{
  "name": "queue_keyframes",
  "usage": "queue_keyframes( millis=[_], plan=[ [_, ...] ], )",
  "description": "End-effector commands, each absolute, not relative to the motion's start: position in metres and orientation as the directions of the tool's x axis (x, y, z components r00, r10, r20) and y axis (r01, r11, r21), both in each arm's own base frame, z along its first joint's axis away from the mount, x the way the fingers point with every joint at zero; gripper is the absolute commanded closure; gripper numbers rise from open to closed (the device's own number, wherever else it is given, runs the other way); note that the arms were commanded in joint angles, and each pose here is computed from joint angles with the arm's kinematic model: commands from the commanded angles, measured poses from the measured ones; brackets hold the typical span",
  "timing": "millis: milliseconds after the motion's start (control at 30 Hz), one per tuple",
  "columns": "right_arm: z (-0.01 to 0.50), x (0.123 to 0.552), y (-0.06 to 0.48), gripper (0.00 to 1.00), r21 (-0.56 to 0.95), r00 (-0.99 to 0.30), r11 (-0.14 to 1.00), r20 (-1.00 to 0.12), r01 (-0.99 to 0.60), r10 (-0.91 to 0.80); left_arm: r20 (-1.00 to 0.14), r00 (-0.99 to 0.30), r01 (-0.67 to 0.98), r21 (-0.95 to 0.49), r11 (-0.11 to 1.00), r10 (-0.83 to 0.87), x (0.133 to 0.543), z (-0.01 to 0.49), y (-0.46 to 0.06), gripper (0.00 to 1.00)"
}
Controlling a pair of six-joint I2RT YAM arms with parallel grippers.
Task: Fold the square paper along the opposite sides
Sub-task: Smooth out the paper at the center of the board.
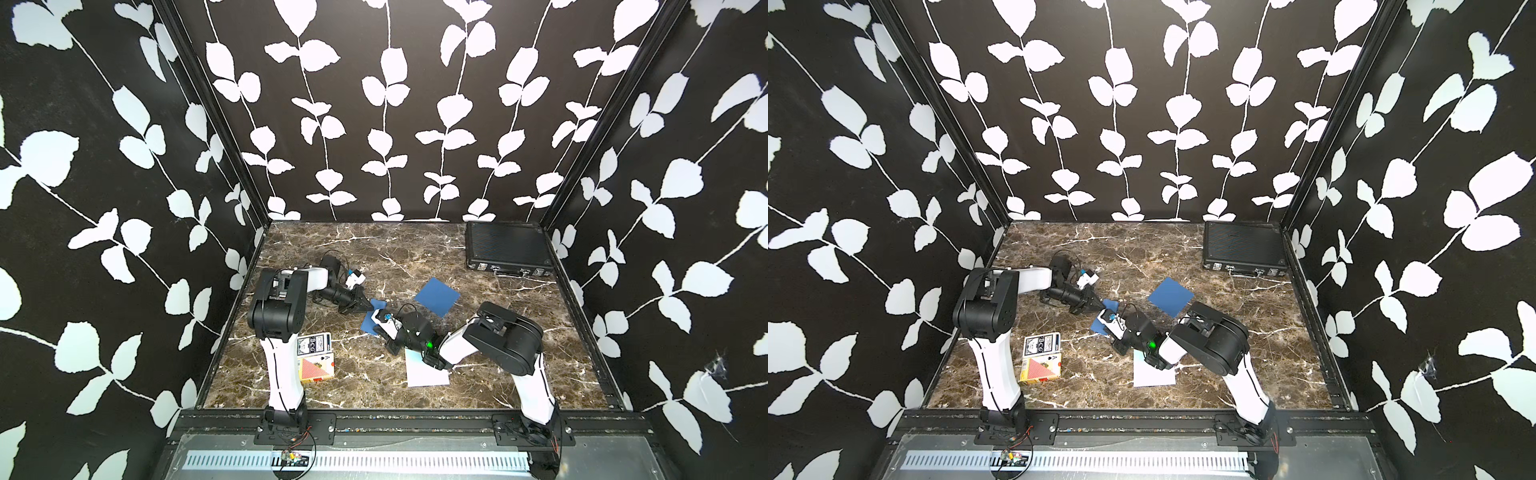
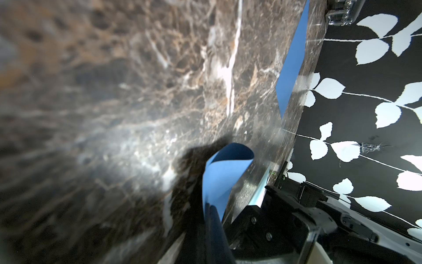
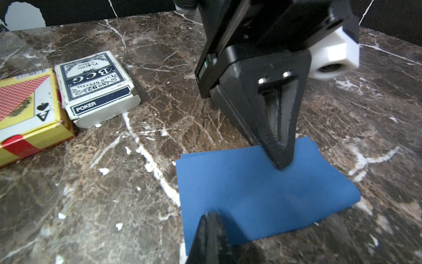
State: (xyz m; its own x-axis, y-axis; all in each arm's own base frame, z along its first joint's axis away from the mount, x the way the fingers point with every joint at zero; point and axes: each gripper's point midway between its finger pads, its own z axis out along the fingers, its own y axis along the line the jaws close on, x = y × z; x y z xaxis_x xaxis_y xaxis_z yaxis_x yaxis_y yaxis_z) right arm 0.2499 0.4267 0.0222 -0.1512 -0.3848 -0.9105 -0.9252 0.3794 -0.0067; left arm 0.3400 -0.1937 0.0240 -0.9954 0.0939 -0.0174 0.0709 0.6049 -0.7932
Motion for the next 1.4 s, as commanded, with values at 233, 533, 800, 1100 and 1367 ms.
queue_keyframes(
  millis=[233, 533, 800, 1100, 1367],
  plan=[
    [0.007, 0.200, 0.410, 0.98, 0.087, -0.210, 0.276, -0.863, -0.957, -0.459, -0.066, -0.997, 0.069, -0.776, 0.627, 0.028, 0.353, 0.037, -0.183, 1.00],
    [0.109, 0.275, 0.400, 0.90, 0.089, -0.197, 0.434, -0.957, -0.896, -0.211, -0.134, -0.973, -0.029, -0.733, 0.680, -0.186, 0.349, 0.045, -0.165, 1.00],
    [0.076, 0.312, 0.436, 0.89, -0.033, -0.114, 0.413, -0.938, -0.910, -0.327, -0.098, -0.976, -0.082, -0.659, 0.748, -0.193, 0.332, 0.014, -0.158, 1.00],
    [0.055, 0.326, 0.449, 0.89, -0.010, -0.152, 0.426, -0.926, -0.904, -0.345, -0.069, -0.984, -0.084, -0.641, 0.763, -0.167, 0.321, 0.003, -0.164, 1.00],
    [0.033, 0.345, 0.441, 0.92, 0.024, -0.257, 0.548, -0.900, -0.836, -0.353, -0.055, -0.986, -0.085, -0.643, 0.761, -0.157, 0.318, 0.002, -0.167, 1.00]
  ],
)
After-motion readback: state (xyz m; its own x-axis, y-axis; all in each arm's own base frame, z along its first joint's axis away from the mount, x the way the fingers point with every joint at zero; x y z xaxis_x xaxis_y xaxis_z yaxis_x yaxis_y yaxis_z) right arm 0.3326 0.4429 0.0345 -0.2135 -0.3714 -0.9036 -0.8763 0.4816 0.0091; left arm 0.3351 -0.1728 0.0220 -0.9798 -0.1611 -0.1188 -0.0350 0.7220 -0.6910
